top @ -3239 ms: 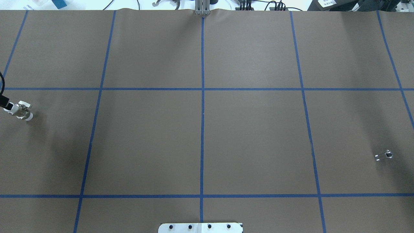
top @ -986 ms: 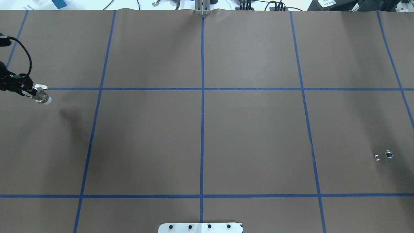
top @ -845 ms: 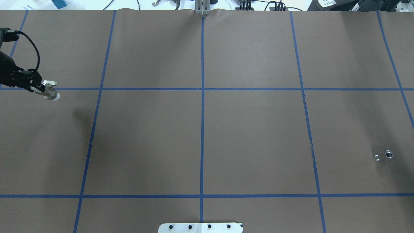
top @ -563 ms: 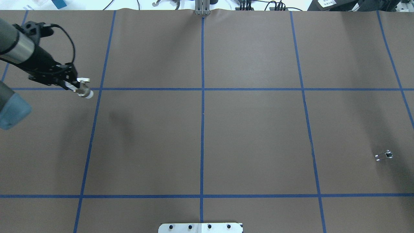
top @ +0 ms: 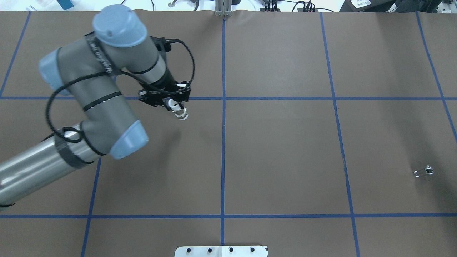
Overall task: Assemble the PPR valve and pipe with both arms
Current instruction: 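Carry the valve with the left gripper to the table center, then set the valve upright at the center and open the left gripper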
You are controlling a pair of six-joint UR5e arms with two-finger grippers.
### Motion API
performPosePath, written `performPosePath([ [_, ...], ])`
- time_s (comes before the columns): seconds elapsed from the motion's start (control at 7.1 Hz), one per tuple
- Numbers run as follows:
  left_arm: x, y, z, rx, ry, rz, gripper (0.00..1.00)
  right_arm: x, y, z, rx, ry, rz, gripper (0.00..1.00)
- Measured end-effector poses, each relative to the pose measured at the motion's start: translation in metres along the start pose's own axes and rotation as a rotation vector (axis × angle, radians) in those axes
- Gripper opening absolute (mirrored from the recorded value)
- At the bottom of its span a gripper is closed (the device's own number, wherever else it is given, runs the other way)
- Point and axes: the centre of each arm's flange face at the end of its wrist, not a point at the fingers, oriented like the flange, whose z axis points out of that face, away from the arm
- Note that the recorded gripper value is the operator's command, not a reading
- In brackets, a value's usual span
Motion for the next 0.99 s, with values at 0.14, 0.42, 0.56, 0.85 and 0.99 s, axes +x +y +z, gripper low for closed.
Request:
performPosePath([
  [0.14, 0.053, -0.003, 0.011, -0.004, -0.019, -0.014, 0.0, 0.0, 0.0, 0.001, -0.003, 0.0, 0.001, 1.0],
  [0.42, 0.105, 0.003, 0.031, 0.002, -0.053, -0.015, 0.0, 0.0, 0.001, 0.004, -0.008, 0.001, 0.0, 1.0],
  [0.56, 0.113, 0.009, 0.042, 0.009, -0.072, -0.007, 0.0, -0.001, 0.001, 0.005, -0.009, 0.001, -0.002, 1.0],
  [0.85, 0.118, 0.019, 0.054, 0.007, -0.086, 0.006, 0.0, -0.002, 0.001, 0.006, -0.012, 0.001, -0.004, 1.0],
  [0.99, 0.119, 0.021, 0.056, 0.005, -0.087, 0.009, 0.0, -0.002, 0.001, 0.007, -0.014, 0.002, -0.004, 1.0],
])
